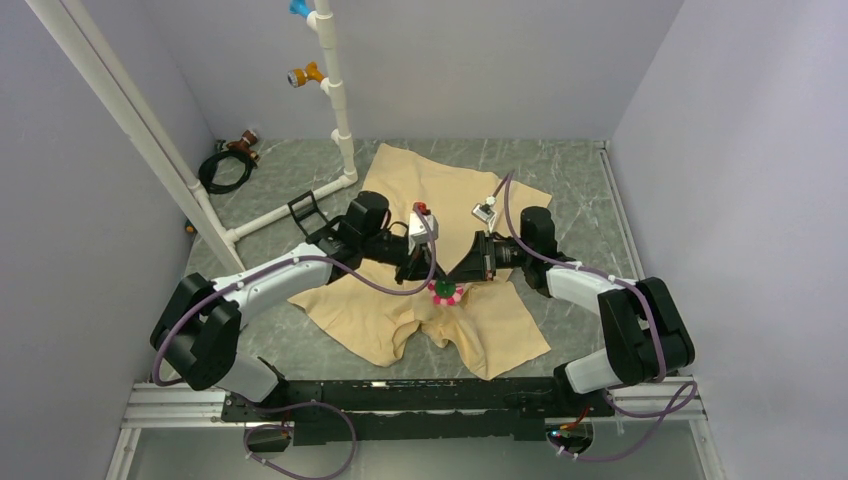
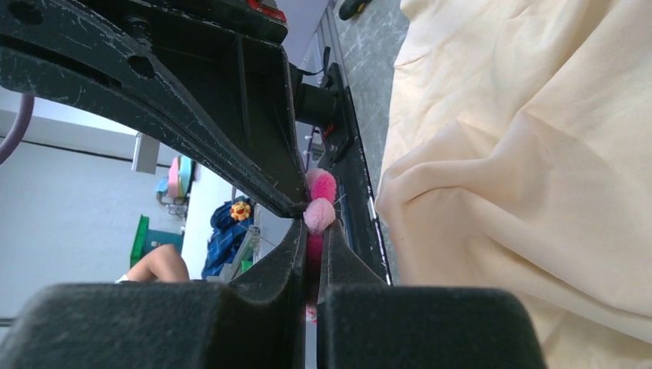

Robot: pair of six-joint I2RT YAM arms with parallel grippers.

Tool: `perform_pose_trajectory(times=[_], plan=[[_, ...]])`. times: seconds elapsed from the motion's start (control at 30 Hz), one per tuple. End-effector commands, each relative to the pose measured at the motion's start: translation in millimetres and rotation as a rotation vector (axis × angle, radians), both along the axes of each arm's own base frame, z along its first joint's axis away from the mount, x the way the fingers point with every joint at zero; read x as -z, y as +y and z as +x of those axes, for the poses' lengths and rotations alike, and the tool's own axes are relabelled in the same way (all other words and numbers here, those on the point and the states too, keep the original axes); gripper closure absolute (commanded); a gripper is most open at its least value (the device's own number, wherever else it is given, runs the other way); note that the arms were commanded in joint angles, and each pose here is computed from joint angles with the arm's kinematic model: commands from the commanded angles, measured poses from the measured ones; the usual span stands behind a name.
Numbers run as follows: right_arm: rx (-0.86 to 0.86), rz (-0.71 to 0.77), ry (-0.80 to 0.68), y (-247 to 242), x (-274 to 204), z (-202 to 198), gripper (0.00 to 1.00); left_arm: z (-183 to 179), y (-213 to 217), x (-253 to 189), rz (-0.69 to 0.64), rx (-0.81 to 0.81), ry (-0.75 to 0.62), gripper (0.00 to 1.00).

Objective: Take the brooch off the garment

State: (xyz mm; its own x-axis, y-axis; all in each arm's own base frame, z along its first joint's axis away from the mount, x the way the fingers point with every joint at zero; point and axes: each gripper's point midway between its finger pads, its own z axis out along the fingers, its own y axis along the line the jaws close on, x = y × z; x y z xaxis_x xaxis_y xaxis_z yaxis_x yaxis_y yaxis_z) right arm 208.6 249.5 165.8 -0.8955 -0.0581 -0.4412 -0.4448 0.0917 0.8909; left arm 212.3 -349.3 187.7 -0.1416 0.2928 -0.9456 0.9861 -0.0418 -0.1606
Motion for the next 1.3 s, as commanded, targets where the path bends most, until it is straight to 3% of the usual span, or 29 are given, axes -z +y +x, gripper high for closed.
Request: perform_pose_trajectory(times=[0.0,0.4,0.63,0.93,1.27], plan=[[0.015,-0.019,-0.090,1,-4,13,1.00,-1,2,1,0.059,-0.005,-0.027,1.00],[0.003,-0.034,-0.114,1,1,11,1.00,7,-2,18,0.176,-0.036,-0.004,1.00],[-0.014,-0.045,-0.098,3,5,10,1.00,16,-14,25,0.258,-0.054,0.111,1.00],[0.008,-0.064,-0.081,4,7,15,1.00,22,-15,33,0.315,-0.093,0.128,1.00],[-0.005,-0.045,-0.064,6,3,14,0.86,29,-14,38,0.343,-0.131,0.143,1.00]])
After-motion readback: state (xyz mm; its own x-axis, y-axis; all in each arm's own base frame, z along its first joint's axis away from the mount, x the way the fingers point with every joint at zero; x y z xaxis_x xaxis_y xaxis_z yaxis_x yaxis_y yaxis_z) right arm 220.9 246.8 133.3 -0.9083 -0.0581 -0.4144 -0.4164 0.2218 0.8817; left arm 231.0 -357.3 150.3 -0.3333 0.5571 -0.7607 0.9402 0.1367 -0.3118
